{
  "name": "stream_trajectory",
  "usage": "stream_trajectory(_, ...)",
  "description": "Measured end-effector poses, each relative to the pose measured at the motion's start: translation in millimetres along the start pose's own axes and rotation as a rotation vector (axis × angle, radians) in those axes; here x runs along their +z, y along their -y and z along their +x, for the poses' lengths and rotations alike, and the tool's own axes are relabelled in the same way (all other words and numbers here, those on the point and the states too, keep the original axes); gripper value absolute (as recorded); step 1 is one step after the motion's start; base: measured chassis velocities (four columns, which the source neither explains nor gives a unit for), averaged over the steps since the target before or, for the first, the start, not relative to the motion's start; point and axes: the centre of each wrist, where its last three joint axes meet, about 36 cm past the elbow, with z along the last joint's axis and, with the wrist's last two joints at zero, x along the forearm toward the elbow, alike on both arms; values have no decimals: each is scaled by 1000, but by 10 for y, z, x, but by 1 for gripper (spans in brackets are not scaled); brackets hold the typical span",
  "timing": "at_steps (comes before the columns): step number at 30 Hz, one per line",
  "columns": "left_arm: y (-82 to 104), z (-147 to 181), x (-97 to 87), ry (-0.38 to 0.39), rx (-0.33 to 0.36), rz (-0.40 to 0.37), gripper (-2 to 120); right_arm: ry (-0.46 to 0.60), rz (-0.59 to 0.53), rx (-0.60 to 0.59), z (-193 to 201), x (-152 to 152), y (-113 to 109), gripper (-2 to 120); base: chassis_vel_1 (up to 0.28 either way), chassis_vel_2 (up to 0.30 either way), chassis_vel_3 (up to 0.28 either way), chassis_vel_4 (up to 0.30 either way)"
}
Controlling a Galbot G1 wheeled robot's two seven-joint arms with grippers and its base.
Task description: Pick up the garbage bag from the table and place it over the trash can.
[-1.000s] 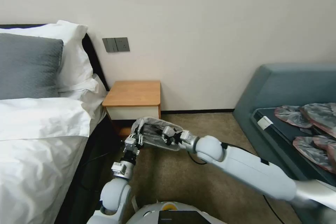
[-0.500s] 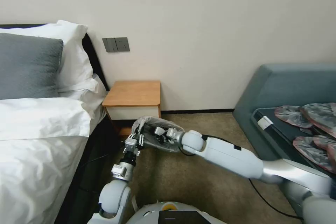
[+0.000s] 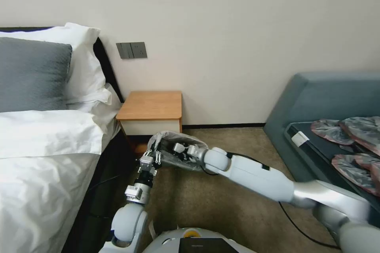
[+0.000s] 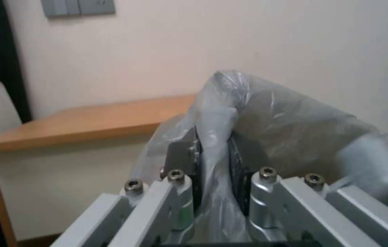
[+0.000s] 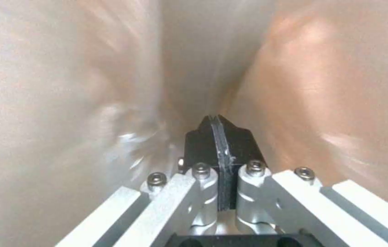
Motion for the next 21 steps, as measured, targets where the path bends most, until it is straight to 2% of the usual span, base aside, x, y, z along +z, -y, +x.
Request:
stream_trajectory(3, -9, -4, 31, -31, -17, 22, 10, 45, 1, 21, 350, -7, -29, 0, 0, 0, 0, 0)
stream_trajectory(6, -9, -7, 45, -91, -34, 76, 10, 105, 33, 96, 817, 13, 48, 0, 0, 0, 0, 0)
stream_trajectory(7, -9, -7, 45, -91, -34, 76, 10, 105, 33, 96, 817, 13, 48, 0, 0, 0, 0, 0)
stream_trajectory(10, -17, -4, 32, -191, -43, 196, 10, 178, 65, 184, 1198, -2, -10, 0, 0, 0, 0, 0)
stream_trajectory(11, -17, -4, 32, -191, -43, 196, 10, 178, 65, 184, 1198, -2, -10, 0, 0, 0, 0, 0)
stream_trajectory(12, -17, 5, 26, -216, -47, 235, 10, 203, 70, 204, 1253, -21, -55, 0, 0, 0, 0, 0)
stream_trajectory(13, -21, 36, 7, -268, -59, 307, 10, 239, 70, 234, 1298, -64, -101, 0, 0, 0, 0, 0)
stream_trajectory(14, -25, 55, -2, -305, -70, 356, 10, 269, 59, 253, 1309, -99, -156, 5, 0, 0, 0, 0)
stream_trajectory(15, -25, 55, -2, -305, -70, 356, 10, 269, 59, 253, 1309, -99, -156, 5, 0, 0, 0, 0)
stream_trajectory(16, -27, 64, -4, -333, -74, 391, 10, 291, 47, 269, 1313, -112, -205, 8, 0, 0, 0, 0)
stream_trajectory(17, -32, 63, -3, -376, -78, 440, 10, 326, 21, 305, 1318, -101, -279, 15, 0, 0, 0, 0)
stream_trajectory(18, -32, 63, -3, -376, -78, 440, 10, 326, 21, 305, 1318, -101, -279, 15, 0, 0, 0, 0)
stream_trajectory(19, -33, 56, 9, -402, -78, 467, 10, 356, -4, 346, 1319, -67, -334, 20, 0, 0, 0, 0)
stream_trajectory(21, -55, 31, 30, -486, -77, 519, 10, 416, -143, 496, 1300, 152, -587, 41, 0, 0, 0, 0)
